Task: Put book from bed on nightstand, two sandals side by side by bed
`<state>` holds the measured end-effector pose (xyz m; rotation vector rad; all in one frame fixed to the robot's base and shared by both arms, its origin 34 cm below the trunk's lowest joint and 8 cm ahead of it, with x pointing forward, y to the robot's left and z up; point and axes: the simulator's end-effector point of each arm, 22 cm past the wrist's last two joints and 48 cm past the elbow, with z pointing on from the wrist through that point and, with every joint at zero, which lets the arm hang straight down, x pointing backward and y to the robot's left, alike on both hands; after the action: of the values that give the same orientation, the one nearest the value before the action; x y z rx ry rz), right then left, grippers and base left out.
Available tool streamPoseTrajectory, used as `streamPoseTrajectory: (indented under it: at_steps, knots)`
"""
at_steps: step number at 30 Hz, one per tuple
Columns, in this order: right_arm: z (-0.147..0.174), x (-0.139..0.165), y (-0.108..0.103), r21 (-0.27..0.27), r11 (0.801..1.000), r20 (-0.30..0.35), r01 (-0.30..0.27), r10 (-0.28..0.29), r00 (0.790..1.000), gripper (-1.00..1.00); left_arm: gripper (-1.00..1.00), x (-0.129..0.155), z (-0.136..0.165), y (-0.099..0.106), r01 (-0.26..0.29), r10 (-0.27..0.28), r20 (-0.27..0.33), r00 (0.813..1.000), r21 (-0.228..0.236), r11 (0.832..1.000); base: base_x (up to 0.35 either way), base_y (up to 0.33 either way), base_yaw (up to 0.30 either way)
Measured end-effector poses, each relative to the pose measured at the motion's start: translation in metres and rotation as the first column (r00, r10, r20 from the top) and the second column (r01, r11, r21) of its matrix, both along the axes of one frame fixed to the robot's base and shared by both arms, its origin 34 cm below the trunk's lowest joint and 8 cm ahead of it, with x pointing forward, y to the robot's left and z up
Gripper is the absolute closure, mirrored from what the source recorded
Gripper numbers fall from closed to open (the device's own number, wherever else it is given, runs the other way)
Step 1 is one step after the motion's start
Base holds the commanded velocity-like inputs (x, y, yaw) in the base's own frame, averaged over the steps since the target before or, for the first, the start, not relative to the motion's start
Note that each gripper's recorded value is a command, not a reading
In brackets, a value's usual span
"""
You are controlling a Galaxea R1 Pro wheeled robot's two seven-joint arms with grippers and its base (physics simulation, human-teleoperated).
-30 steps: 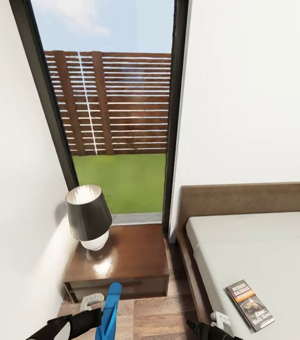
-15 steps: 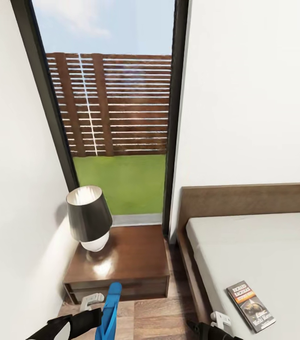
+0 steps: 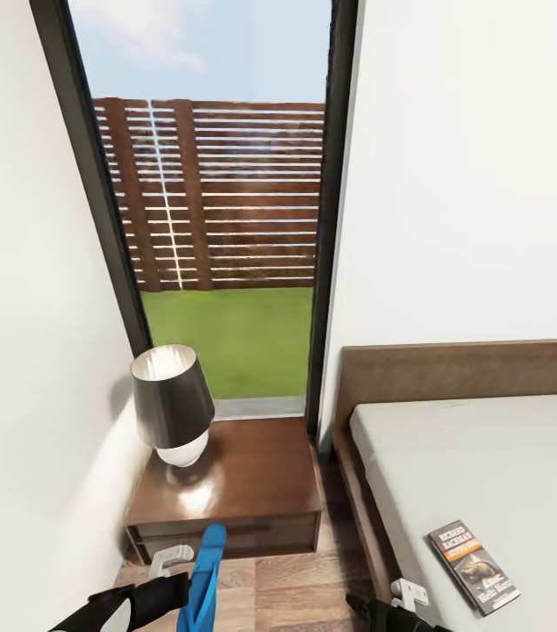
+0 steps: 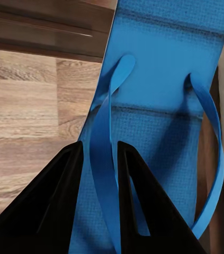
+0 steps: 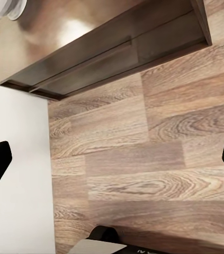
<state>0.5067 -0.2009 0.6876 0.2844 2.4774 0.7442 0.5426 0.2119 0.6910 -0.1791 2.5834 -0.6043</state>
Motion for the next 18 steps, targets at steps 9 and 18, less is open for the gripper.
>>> streamPoseTrajectory:
  at_steps: [9, 18]
  knots:
    - [-0.0003, -0.0005, 0.0, 0.0, 1.0, -0.001, 0.0, 0.0, 1.0, -1.0, 1.0, -0.0001, 0.0, -0.0009, 0.001, -0.001, 0.0, 1.0, -0.001, 1.0, 0.0, 0.01, -0.051]
    - [-0.0003, -0.0006, 0.0003, 0.0, 1.0, -0.001, 0.0, 0.0, 1.0, -1.0, 1.0, 0.0, 0.0, -0.0007, 0.001, -0.001, 0.0, 1.0, 0.0, 1.0, 0.0, 0.0, -0.264]
